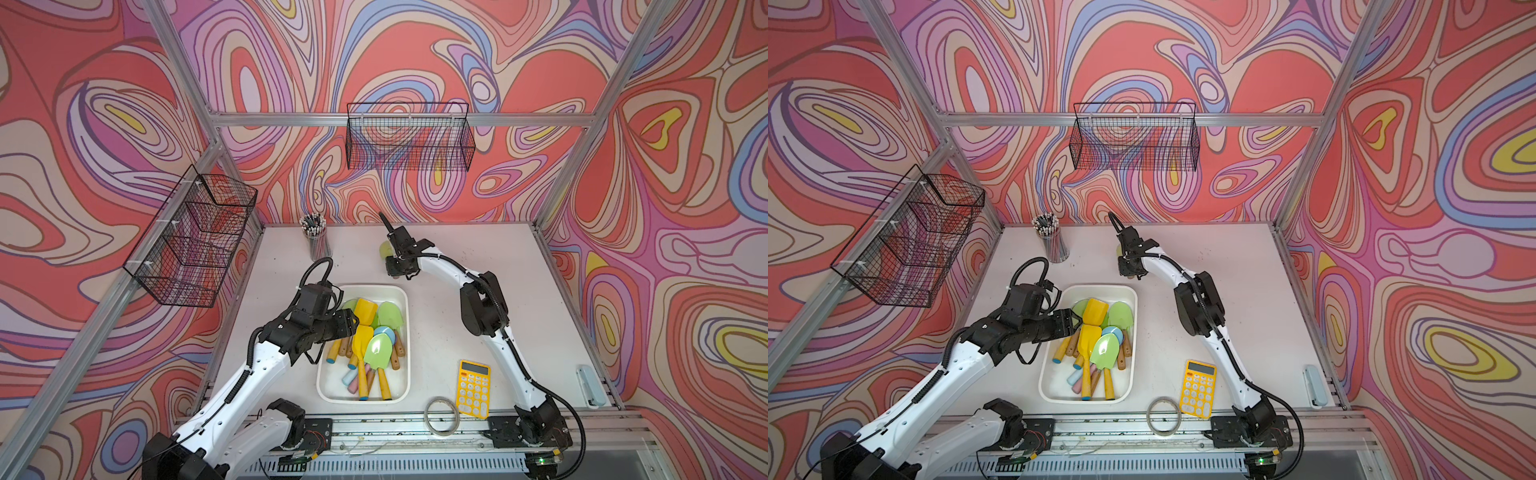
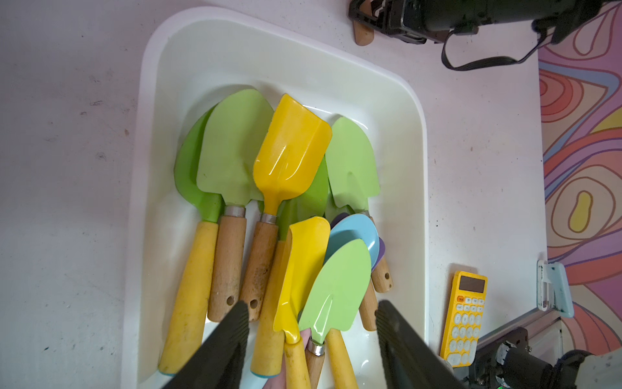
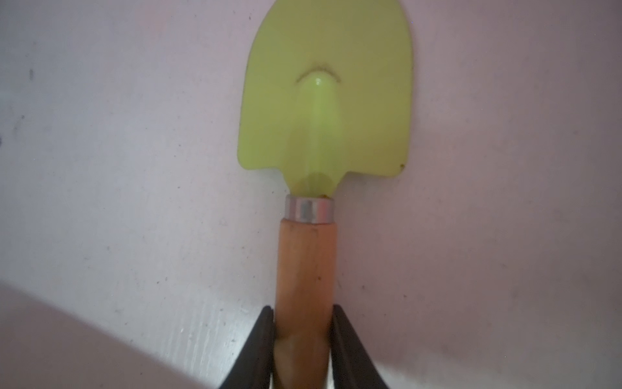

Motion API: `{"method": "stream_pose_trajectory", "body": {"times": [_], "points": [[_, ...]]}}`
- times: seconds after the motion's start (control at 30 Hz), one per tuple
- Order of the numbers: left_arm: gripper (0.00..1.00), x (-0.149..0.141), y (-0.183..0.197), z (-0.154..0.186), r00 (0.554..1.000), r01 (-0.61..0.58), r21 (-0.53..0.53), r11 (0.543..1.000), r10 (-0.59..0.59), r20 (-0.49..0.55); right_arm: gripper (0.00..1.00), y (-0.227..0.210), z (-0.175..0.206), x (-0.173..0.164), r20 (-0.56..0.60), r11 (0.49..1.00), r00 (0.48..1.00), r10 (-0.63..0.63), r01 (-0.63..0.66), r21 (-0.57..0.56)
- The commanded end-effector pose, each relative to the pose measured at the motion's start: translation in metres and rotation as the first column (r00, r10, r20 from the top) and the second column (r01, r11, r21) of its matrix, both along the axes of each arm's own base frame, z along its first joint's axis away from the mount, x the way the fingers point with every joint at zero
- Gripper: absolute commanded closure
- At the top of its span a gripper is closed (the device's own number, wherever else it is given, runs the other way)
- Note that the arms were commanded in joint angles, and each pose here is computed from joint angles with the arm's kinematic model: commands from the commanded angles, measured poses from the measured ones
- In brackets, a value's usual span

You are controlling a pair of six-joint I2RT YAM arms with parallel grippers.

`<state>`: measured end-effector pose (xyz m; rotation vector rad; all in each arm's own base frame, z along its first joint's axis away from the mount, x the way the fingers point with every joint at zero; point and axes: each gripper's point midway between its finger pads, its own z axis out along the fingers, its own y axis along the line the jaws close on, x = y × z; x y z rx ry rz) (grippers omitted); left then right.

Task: Take the shovel out of the storage box
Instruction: Place the shovel at the center of the board, then pick up the shovel from the storage box.

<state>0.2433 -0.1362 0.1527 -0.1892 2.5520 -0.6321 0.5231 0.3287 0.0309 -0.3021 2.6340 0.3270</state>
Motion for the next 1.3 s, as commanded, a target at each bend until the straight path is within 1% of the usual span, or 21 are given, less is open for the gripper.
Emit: {"method": "stream_pose_trajectory", "body": {"times": [0.0,0.1,0.17,0.23,0.3,0.37,0.57,0.63,0.73,0.83,1.03,1.27], "points": [[0.37,-0.002,0.002,-0.005,1.0,0.005,0.037,0.999,-0.005,-0.011,0.7,-0.004,0.015,0.003,0.027,1.0,1.0,-0.008,0.007,0.012],[0.39,-0.008,-0.001,-0.005,0.999,0.042,0.117,0.992,-0.042,-0.008,0.65,-0.016,0.061,0.003,0.101,0.999,0.995,-0.027,0.022,0.05],[0.4,-0.013,-0.003,-0.007,0.998,0.061,0.177,0.982,-0.06,-0.011,0.59,-0.026,0.103,0.002,0.162,0.996,0.986,-0.044,0.032,0.078],[0.41,-0.02,-0.006,-0.012,0.997,0.077,0.213,0.974,-0.073,-0.023,0.56,-0.035,0.136,-0.005,0.203,0.995,0.977,-0.056,0.037,0.095],[0.43,-0.027,-0.009,-0.018,0.996,0.087,0.239,0.967,-0.081,-0.034,0.56,-0.039,0.16,-0.016,0.222,0.993,0.974,-0.054,0.03,0.113],[0.46,-0.034,-0.009,-0.025,0.996,0.09,0.274,0.957,-0.081,-0.045,0.56,-0.045,0.176,-0.031,0.225,0.99,0.972,-0.062,0.031,0.139],[0.6,-0.056,-0.011,-0.042,0.994,0.098,0.374,0.922,-0.076,-0.072,0.6,-0.058,0.188,-0.084,0.212,0.978,0.975,-0.071,0.026,0.207],[0.63,-0.062,-0.016,-0.046,0.994,0.103,0.408,0.907,-0.079,-0.074,0.62,-0.059,0.191,-0.104,0.208,0.974,0.976,-0.066,0.018,0.228],[0.65,-0.068,-0.017,-0.053,0.995,0.092,0.473,0.876,-0.06,-0.082,0.63,-0.062,0.185,-0.13,0.186,0.974,0.981,-0.053,0.009,0.228],[0.66,-0.069,-0.02,-0.058,0.995,0.086,0.524,0.848,-0.047,-0.087,0.63,-0.067,0.178,-0.15,0.167,0.972,0.985,-0.044,0.004,0.233],[0.67,-0.064,-0.032,-0.072,0.993,0.092,0.565,0.82,-0.036,-0.11,0.63,-0.081,0.17,-0.17,0.15,0.977,0.988,-0.041,0.008,0.214],[0.67,-0.061,-0.04,-0.077,0.99,0.105,0.583,0.805,-0.032,-0.135,0.62,-0.088,0.162,-0.181,0.139,0.979,0.99,-0.035,0.006,0.204]]}}
